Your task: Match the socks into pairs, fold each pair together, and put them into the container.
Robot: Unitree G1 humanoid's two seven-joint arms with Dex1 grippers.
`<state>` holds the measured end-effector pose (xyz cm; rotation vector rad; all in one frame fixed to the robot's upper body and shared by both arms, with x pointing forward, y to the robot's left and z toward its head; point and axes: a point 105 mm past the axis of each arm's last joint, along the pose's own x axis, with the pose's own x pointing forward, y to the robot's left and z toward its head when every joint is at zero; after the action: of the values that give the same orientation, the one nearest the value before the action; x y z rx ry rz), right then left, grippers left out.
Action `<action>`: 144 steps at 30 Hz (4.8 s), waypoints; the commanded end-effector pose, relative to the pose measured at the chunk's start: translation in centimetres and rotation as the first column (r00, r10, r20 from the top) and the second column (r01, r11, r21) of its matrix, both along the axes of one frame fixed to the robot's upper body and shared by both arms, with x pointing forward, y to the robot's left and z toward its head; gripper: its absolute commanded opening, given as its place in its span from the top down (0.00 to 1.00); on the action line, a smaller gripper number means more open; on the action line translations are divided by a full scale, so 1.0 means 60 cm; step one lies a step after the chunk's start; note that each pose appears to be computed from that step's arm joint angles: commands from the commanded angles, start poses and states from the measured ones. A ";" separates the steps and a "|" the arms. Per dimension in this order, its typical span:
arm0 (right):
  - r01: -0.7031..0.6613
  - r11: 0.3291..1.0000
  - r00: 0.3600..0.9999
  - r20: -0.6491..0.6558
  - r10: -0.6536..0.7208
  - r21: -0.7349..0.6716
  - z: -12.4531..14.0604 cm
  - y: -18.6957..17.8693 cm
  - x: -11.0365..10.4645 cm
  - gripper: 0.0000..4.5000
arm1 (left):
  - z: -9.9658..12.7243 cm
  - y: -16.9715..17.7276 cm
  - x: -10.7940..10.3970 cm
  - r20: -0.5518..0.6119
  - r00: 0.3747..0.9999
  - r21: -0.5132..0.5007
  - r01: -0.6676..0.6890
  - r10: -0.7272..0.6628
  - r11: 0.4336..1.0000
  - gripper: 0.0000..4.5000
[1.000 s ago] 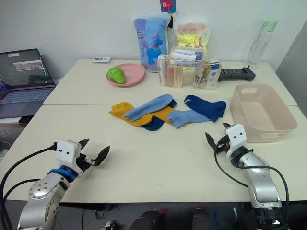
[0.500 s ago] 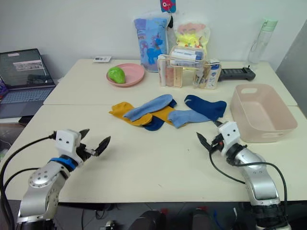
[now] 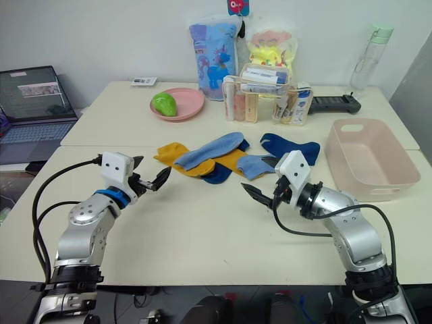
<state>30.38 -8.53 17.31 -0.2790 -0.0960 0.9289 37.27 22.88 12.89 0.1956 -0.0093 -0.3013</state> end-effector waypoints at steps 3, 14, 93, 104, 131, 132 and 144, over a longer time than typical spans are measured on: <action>-0.010 1.000 0.999 0.032 0.010 -0.006 0.007 -0.003 -0.006 0.01 | 0.009 -0.016 0.030 0.034 0.999 0.019 0.007 -0.007 1.000 0.00; 0.025 0.999 0.999 0.037 -0.024 -0.023 -0.019 -0.017 -0.007 0.00 | -0.014 -0.033 0.068 -0.009 1.000 0.017 -0.009 0.010 1.000 0.31; 0.075 0.997 0.997 0.023 -0.074 -0.029 -0.028 -0.029 -0.002 0.00 | 0.021 -0.172 -0.119 -0.245 0.728 -0.306 0.569 -0.640 0.764 0.00; 0.102 0.994 0.995 0.025 -0.101 -0.031 -0.029 -0.037 -0.011 0.00 | -0.043 -0.204 -0.102 -0.360 0.667 -0.254 0.603 -0.652 0.757 0.42; 0.068 0.997 0.998 0.022 -0.067 -0.045 -0.029 -0.027 -0.008 0.00 | -0.076 -0.168 -0.196 -0.496 0.583 -0.386 0.515 -0.643 0.765 1.00; 0.067 0.997 0.998 0.022 -0.066 -0.046 -0.029 -0.027 -0.008 0.00 | -0.076 -0.182 -0.200 -0.491 0.570 -0.415 0.511 -0.658 0.752 1.00; 0.074 0.996 0.997 0.029 -0.073 -0.051 -0.025 -0.030 -0.009 0.00 | -0.065 -0.238 -0.162 -0.422 0.613 -0.557 0.407 -0.668 0.724 1.00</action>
<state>29.96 -10.38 14.52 -0.3223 -0.0390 0.8580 27.50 8.67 8.02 -0.3457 0.5511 -0.9653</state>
